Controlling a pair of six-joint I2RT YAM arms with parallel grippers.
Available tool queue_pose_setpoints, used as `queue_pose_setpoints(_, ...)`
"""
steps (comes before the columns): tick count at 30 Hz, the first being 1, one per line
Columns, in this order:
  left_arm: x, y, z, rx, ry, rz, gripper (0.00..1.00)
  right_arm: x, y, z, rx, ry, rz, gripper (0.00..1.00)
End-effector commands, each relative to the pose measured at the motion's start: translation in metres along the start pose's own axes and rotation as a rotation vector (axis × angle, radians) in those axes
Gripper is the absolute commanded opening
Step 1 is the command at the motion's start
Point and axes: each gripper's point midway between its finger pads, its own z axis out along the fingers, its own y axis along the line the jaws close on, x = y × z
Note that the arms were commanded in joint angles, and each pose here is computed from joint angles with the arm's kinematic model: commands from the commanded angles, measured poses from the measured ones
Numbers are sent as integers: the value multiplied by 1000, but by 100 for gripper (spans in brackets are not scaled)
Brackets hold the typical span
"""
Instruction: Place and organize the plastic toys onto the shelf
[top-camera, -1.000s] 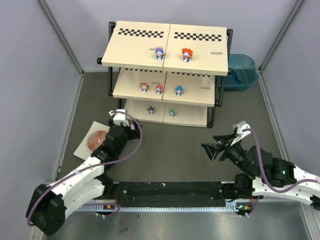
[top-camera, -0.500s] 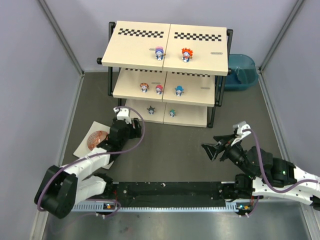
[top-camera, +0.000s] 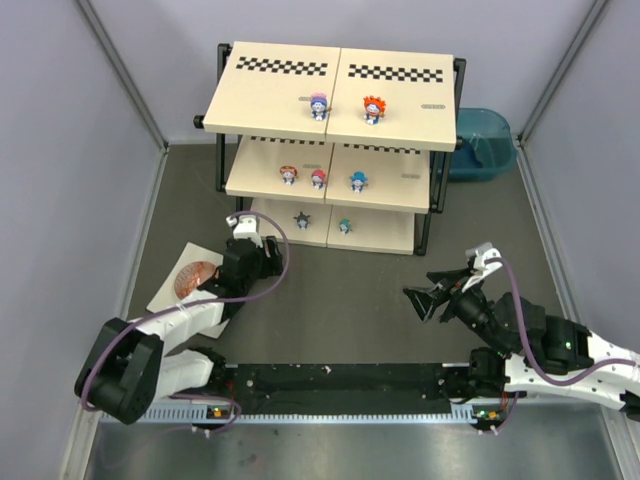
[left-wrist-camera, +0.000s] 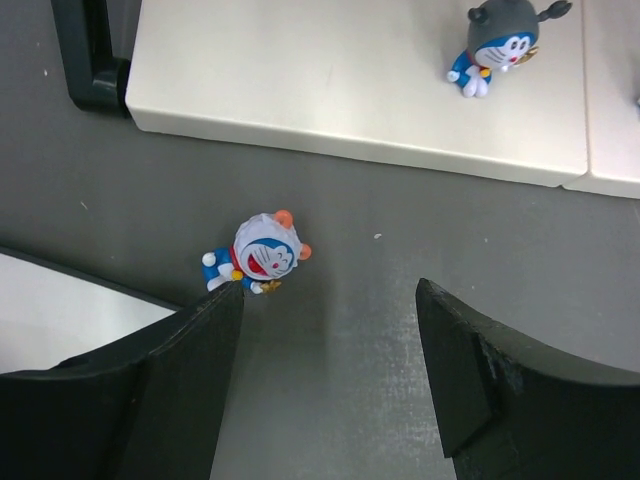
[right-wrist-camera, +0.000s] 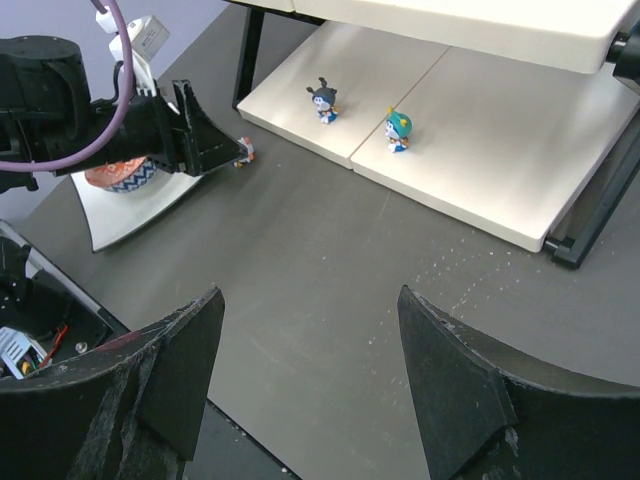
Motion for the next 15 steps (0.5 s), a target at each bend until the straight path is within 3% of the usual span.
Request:
queue_pose_setpoints(1,-23,0,6,-23,-70,-42,75,-6,6,-2,-26,-19,29,71)
queue_pose_setpoints(15,-28,3,21,-65,-44,-35,75,-7,4,-2,-18,-23,25,71)
